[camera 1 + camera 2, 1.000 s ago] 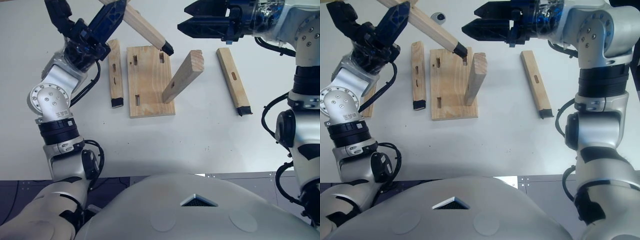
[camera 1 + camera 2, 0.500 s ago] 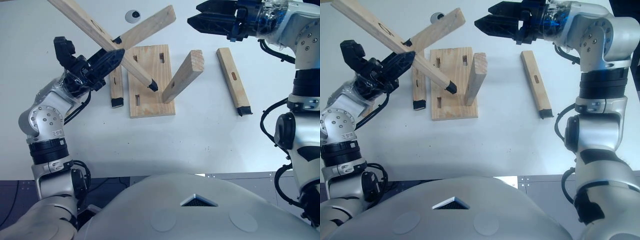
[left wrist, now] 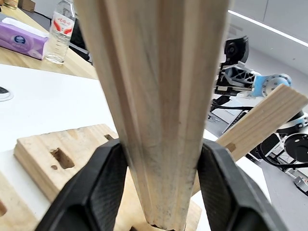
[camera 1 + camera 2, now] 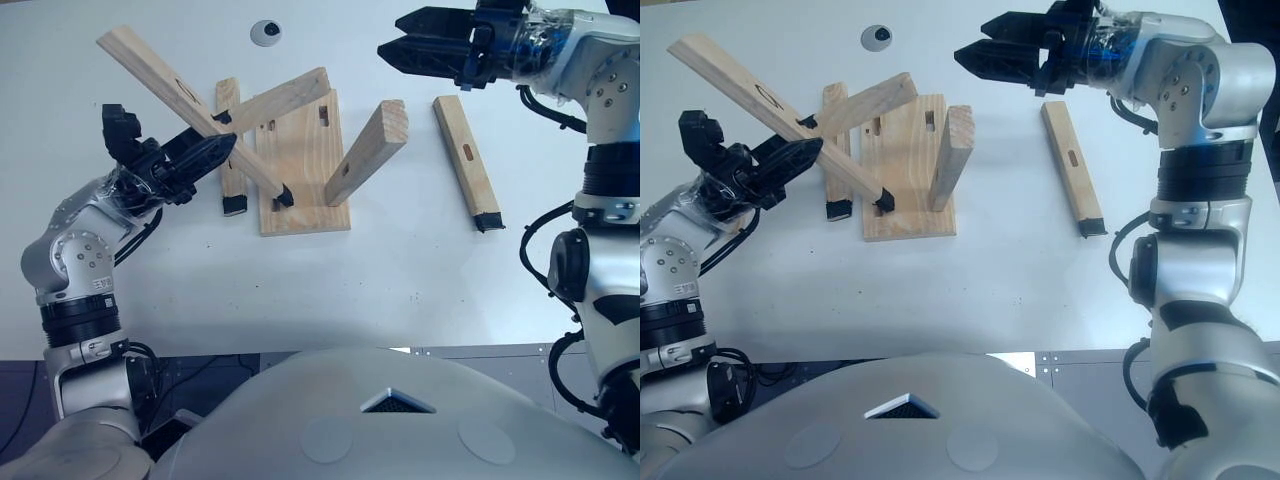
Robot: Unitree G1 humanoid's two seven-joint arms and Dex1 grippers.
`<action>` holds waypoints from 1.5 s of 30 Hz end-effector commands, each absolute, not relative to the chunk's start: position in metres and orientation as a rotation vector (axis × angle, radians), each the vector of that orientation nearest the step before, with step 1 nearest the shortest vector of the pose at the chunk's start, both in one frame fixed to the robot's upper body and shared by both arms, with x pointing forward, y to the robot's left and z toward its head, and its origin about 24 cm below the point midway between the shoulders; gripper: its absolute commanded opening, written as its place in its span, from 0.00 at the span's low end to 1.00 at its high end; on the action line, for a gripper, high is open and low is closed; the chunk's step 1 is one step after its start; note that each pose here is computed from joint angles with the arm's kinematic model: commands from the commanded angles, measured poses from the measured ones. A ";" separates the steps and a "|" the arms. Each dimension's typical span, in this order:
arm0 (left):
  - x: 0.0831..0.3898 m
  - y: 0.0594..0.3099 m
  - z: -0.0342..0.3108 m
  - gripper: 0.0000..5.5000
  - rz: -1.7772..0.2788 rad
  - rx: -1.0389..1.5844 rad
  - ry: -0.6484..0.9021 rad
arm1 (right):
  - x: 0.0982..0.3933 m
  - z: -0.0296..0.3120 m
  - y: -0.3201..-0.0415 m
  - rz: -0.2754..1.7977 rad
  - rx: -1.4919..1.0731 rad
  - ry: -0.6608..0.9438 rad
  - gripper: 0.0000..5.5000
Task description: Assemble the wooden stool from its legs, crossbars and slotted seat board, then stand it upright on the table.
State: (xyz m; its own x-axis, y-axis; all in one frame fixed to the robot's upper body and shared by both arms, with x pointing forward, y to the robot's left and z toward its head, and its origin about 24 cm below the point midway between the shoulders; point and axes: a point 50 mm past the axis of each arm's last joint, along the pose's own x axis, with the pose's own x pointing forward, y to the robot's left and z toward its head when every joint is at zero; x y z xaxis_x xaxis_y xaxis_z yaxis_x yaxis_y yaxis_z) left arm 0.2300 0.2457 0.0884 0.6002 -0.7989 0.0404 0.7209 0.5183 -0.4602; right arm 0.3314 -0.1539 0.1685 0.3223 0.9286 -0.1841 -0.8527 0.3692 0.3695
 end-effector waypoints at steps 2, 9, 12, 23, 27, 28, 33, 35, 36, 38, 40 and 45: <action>0.228 0.251 0.087 0.38 -0.912 -0.390 0.199 | 0.333 0.169 -0.162 1.150 0.179 0.406 0.80; 0.229 0.251 0.088 0.38 -0.920 -0.360 0.188 | 0.335 0.169 -0.163 1.151 0.173 0.410 0.80; 0.229 0.252 0.091 0.38 -0.924 -0.359 0.181 | 0.335 0.168 -0.163 1.150 0.172 0.412 0.80; 0.227 0.253 0.093 0.38 -0.933 -0.342 0.187 | 0.335 0.166 -0.161 1.154 0.174 0.415 0.80; 0.227 0.250 0.085 0.38 -0.937 -0.312 0.202 | 0.334 0.165 -0.160 1.153 0.172 0.419 0.80; 0.227 0.251 0.084 0.38 -0.939 -0.306 0.207 | 0.334 0.165 -0.160 1.154 0.172 0.419 0.80; 0.225 0.253 0.082 0.38 -0.957 -0.261 0.235 | 0.334 0.164 -0.161 1.149 0.174 0.421 0.80; 0.225 0.254 0.082 0.38 -0.970 -0.250 0.245 | 0.334 0.164 -0.162 1.148 0.175 0.422 0.80; 0.225 0.254 0.082 0.38 -0.982 -0.242 0.254 | 0.334 0.164 -0.161 1.147 0.175 0.422 0.80; 0.225 0.255 0.082 0.38 -0.999 -0.226 0.270 | 0.333 0.164 -0.160 1.151 0.177 0.421 0.80; 0.228 0.257 0.085 0.38 -1.011 -0.210 0.278 | 0.333 0.163 -0.158 1.158 0.179 0.420 0.80; 0.236 0.260 0.093 0.38 -1.030 -0.193 0.266 | 0.329 0.163 -0.157 1.162 0.182 0.415 0.80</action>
State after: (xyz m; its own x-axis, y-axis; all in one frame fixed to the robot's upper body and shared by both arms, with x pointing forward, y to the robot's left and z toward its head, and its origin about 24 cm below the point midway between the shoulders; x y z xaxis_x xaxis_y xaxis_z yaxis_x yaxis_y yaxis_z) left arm 0.2343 0.2564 0.0944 0.4924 -0.8677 -0.0687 0.8237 0.4900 -0.2851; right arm 0.3313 -0.1604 0.1623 0.3410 0.9114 -0.2302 -0.8437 0.4048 0.3526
